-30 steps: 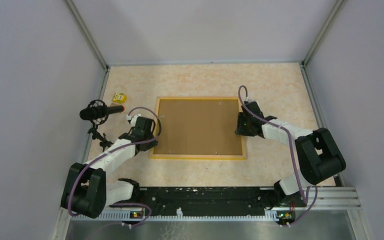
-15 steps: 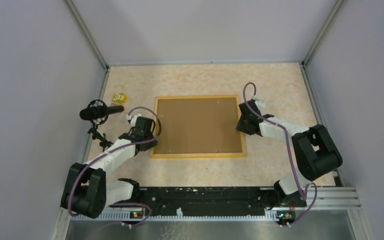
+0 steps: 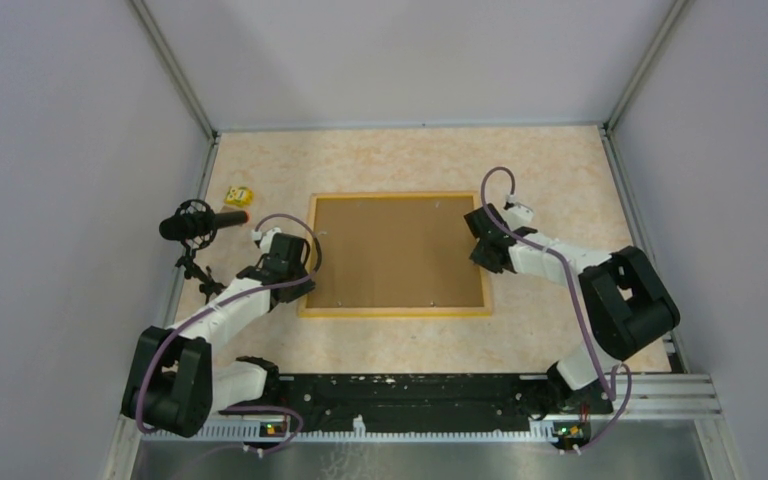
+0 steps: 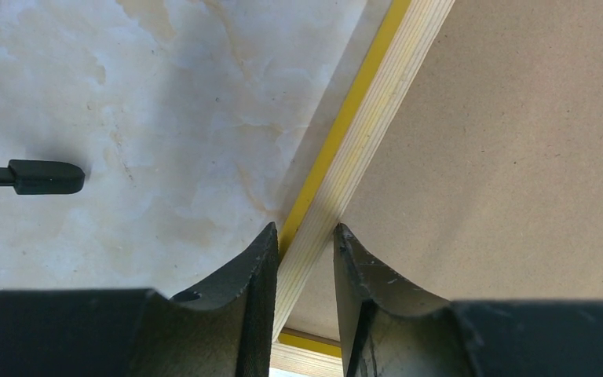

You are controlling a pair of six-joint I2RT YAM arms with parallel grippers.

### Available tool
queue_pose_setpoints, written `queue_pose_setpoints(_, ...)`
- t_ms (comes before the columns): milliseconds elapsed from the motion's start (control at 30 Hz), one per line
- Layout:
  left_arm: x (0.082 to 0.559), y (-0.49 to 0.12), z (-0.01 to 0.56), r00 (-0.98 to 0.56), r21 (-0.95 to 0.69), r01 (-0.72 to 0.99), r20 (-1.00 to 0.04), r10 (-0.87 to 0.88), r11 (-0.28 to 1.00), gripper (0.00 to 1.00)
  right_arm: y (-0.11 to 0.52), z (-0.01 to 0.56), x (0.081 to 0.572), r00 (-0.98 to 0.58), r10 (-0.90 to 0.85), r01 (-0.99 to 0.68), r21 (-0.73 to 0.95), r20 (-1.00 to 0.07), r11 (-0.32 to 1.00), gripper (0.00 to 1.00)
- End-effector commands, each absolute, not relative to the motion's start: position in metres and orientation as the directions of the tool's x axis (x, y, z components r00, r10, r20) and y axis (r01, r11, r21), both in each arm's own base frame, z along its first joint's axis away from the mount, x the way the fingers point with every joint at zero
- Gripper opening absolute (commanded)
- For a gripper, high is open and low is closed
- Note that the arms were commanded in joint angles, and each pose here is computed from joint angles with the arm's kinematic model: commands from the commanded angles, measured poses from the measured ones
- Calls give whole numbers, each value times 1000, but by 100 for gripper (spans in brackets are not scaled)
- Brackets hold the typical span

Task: Put the photo into the frame
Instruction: Install the photo frame at the center of the board.

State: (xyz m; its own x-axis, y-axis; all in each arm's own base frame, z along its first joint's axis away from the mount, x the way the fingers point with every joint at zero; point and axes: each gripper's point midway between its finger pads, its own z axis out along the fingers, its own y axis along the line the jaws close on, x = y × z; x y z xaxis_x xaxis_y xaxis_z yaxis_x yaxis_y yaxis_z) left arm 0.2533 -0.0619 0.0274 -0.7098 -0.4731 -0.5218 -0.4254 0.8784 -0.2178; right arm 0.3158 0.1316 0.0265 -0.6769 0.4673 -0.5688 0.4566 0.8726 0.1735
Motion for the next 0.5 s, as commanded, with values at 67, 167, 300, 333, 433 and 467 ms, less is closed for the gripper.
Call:
queue_pose_setpoints(67,247,-62,28,-713,-225,-429,-509,-481,875,36,120,-11,252,-715,529,572,52,-457,818,0)
queue_pose_setpoints(167,251,-67,34,-716,-244,-405,-515,-471,881,39,119,-16,247,-701,550,583,80,-454,809,0)
queue_pose_setpoints(300,257,-77,42,-731,-279,-356,-511,-452,892,61,110,-21,240,-669,568,593,115,-480,797,0)
queue_pose_setpoints(333,258,-80,45,-741,-284,-341,-506,-442,896,68,107,-21,239,-664,566,594,114,-488,796,0)
queue_pose_setpoints(433,257,-89,60,-771,-297,-291,-491,-406,910,80,99,-21,239,-658,547,587,103,-516,803,0)
queue_pose_setpoints(467,256,-91,67,-776,-298,-277,-492,-395,914,83,97,-20,241,-659,538,579,101,-526,809,0)
